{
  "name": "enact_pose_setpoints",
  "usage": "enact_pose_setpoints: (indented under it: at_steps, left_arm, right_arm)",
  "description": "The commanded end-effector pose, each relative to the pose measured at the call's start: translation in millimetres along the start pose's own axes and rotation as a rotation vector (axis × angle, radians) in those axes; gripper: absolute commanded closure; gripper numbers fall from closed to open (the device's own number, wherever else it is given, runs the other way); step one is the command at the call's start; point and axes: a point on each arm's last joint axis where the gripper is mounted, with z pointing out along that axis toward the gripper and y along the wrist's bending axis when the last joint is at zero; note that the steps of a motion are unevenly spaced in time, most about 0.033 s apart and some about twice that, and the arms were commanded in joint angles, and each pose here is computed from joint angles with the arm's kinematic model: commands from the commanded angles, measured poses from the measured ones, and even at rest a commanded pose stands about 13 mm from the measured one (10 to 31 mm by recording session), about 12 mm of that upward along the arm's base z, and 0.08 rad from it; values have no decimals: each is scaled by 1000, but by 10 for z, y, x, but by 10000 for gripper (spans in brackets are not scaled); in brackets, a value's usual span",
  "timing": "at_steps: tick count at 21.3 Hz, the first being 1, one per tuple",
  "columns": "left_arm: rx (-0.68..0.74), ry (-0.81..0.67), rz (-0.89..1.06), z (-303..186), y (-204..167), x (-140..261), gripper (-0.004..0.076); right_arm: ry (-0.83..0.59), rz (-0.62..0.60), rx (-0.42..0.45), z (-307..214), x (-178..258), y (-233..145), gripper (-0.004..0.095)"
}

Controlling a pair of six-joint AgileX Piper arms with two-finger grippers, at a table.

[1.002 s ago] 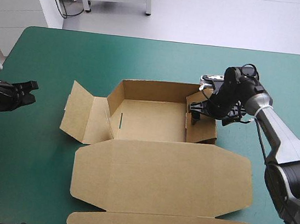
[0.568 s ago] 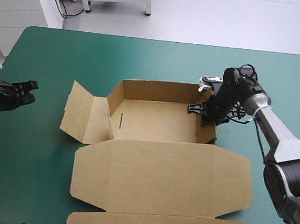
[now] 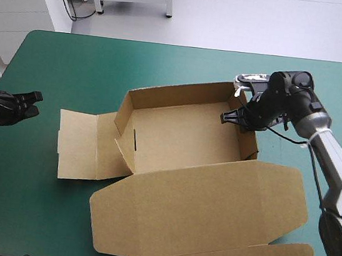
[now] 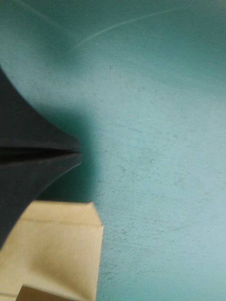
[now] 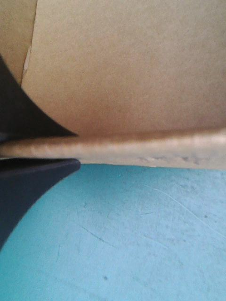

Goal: Fold the box

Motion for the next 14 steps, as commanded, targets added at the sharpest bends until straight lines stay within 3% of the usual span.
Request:
enact_pose_setpoints:
  at_steps: [1, 9, 11, 14]
  left_arm:
    - [33, -101, 8, -150, -123, -83, 732]
    - [-20, -53, 92, -142, -75, -43, 723]
    - [-34, -48, 104, -142, -62, -38, 657]
    - [-26, -31, 130, -141, -69, -23, 472]
  right_arm:
    - [-227, -41, -30, -829, 139, 88, 908]
    - [-402, -53, -90, -1441, 397, 183, 908]
    - [-398, -59, -88, -1426, 388, 182, 908]
    - [-400, -57, -88, -1392, 357, 179, 908]
